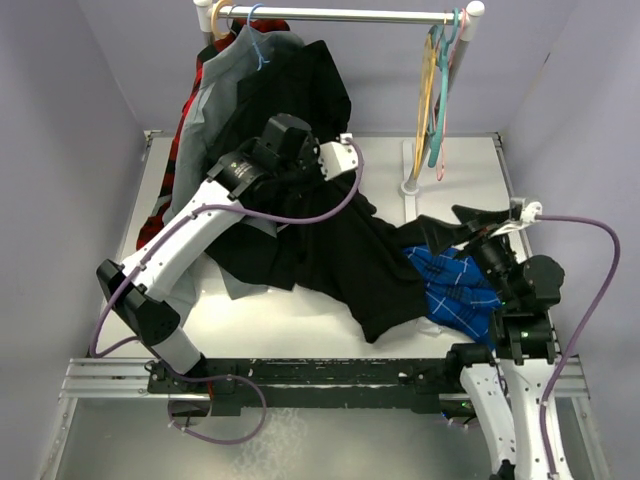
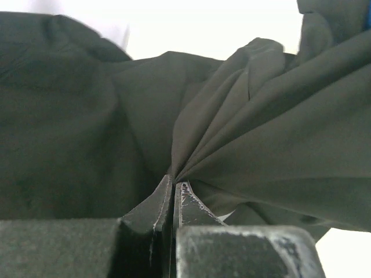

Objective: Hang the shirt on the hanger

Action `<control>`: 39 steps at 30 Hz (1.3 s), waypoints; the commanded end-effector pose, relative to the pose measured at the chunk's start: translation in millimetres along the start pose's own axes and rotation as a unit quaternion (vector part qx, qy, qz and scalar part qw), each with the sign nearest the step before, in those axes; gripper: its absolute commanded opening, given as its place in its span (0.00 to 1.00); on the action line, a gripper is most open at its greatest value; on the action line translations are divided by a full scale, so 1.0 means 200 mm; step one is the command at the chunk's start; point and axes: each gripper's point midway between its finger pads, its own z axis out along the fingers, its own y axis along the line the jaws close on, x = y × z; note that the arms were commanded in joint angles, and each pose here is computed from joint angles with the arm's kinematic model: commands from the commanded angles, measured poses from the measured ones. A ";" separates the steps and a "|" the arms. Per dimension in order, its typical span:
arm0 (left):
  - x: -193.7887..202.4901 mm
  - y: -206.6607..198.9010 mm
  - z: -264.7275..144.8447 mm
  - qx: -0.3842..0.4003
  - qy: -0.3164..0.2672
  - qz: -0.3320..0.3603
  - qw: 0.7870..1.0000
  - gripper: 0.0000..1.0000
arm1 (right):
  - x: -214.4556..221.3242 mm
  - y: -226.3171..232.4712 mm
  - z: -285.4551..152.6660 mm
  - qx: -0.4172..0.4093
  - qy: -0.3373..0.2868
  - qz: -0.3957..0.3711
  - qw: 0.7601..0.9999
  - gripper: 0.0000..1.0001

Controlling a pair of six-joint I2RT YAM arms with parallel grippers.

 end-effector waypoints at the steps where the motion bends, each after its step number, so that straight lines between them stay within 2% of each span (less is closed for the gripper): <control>1: -0.15 0.27 -0.22 -0.104 -0.032 0.030 0.994 0.00 | 0.08 0.11 0.06 -0.083 0.011 -0.015 0.996 0.98; 4: -0.17 0.37 -0.25 -0.149 -0.023 0.048 0.987 0.00 | 0.16 0.10 0.11 -0.089 0.032 0.002 0.996 0.95; 9: -0.09 0.54 -0.23 -0.221 0.010 0.083 0.972 0.00 | 0.22 0.04 0.18 -0.018 0.003 -0.016 1.000 0.97; 12: -0.04 0.61 -0.17 -0.242 0.021 0.090 0.966 0.00 | 0.31 0.13 0.21 -0.060 0.000 -0.077 0.995 1.00; 18: 0.07 0.65 0.00 -0.246 0.031 0.098 0.964 0.00 | 0.60 0.14 0.28 -0.032 0.034 -0.217 0.975 0.98; 21: 0.11 0.65 0.11 -0.235 0.034 0.103 0.966 0.00 | 0.81 0.24 0.28 -0.069 0.063 -0.301 0.949 0.97; 23: 0.13 0.64 0.19 -0.227 0.035 0.107 0.967 0.00 | 1.00 0.34 0.24 -0.100 0.087 -0.373 0.918 0.97; 26: 0.15 0.63 0.33 -0.211 0.034 0.113 0.970 0.00 | 1.12 0.35 0.19 -0.101 0.113 -0.444 0.883 0.97; 29: 0.17 0.62 0.45 -0.199 0.031 0.119 0.972 0.00 | 1.17 0.43 0.14 -0.157 0.137 -0.452 0.867 0.97; 39: 0.26 0.62 0.75 -0.187 0.025 0.118 0.975 0.00 | 1.25 0.43 -0.05 -0.233 0.292 -0.513 0.773 0.94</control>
